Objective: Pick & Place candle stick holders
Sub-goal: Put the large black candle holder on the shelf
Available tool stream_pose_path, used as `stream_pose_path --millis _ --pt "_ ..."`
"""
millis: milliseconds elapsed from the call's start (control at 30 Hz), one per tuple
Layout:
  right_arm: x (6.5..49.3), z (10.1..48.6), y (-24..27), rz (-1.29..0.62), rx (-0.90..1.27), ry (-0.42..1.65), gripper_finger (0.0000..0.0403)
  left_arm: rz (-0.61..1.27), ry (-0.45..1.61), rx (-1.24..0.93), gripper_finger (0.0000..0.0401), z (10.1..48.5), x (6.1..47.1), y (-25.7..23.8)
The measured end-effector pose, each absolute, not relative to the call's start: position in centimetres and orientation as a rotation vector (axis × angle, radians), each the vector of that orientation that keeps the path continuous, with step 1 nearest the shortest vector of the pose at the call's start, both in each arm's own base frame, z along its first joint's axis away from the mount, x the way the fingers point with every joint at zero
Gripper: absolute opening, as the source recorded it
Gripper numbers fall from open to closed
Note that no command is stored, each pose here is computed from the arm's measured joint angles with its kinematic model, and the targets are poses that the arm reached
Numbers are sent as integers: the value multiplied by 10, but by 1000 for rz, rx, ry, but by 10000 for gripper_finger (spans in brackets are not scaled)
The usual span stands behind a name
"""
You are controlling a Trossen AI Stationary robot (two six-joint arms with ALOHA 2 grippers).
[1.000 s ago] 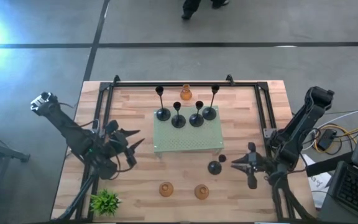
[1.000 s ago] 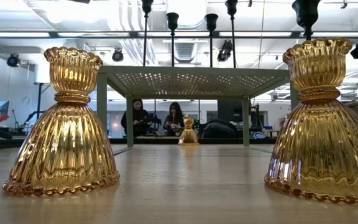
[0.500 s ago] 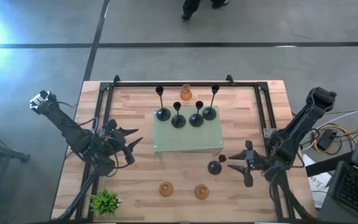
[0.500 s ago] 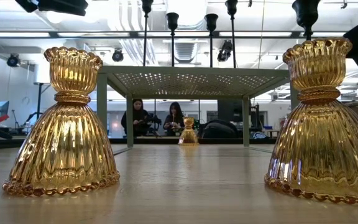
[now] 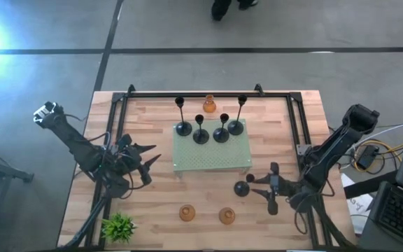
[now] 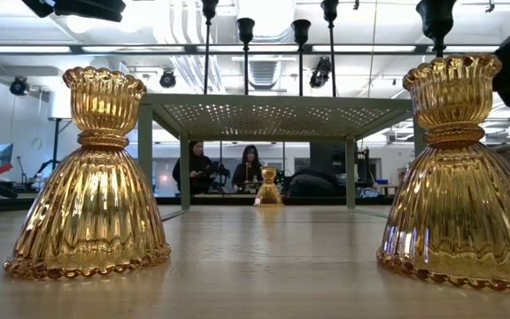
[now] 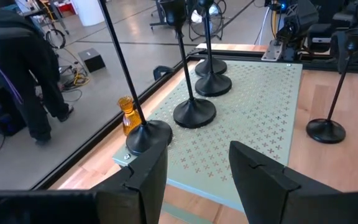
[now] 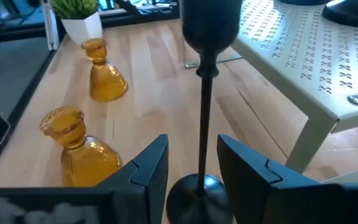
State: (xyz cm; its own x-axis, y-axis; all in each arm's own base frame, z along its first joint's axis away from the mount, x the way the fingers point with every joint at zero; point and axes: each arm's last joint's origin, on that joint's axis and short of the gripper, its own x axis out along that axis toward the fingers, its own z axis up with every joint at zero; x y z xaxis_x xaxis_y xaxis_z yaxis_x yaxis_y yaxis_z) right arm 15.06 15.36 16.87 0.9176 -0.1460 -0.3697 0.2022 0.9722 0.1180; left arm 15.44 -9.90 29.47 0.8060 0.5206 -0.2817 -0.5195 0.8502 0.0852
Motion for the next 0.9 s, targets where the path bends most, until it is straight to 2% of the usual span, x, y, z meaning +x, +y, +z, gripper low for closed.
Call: stream_pose_path --millis 200,433,633,833,900 --pt "163 166 155 -218 116 384 134 557 303 4 177 295 154 -99" --pt "176 172 159 -237 84 383 117 557 304 7 177 295 154 -99" --pt "181 177 160 -244 71 379 85 556 304 7 177 295 154 -99" --pt "181 179 158 -246 78 373 20 556 304 7 177 295 154 -99" --pt "181 183 157 -243 94 365 16 556 303 6 177 295 154 -99"
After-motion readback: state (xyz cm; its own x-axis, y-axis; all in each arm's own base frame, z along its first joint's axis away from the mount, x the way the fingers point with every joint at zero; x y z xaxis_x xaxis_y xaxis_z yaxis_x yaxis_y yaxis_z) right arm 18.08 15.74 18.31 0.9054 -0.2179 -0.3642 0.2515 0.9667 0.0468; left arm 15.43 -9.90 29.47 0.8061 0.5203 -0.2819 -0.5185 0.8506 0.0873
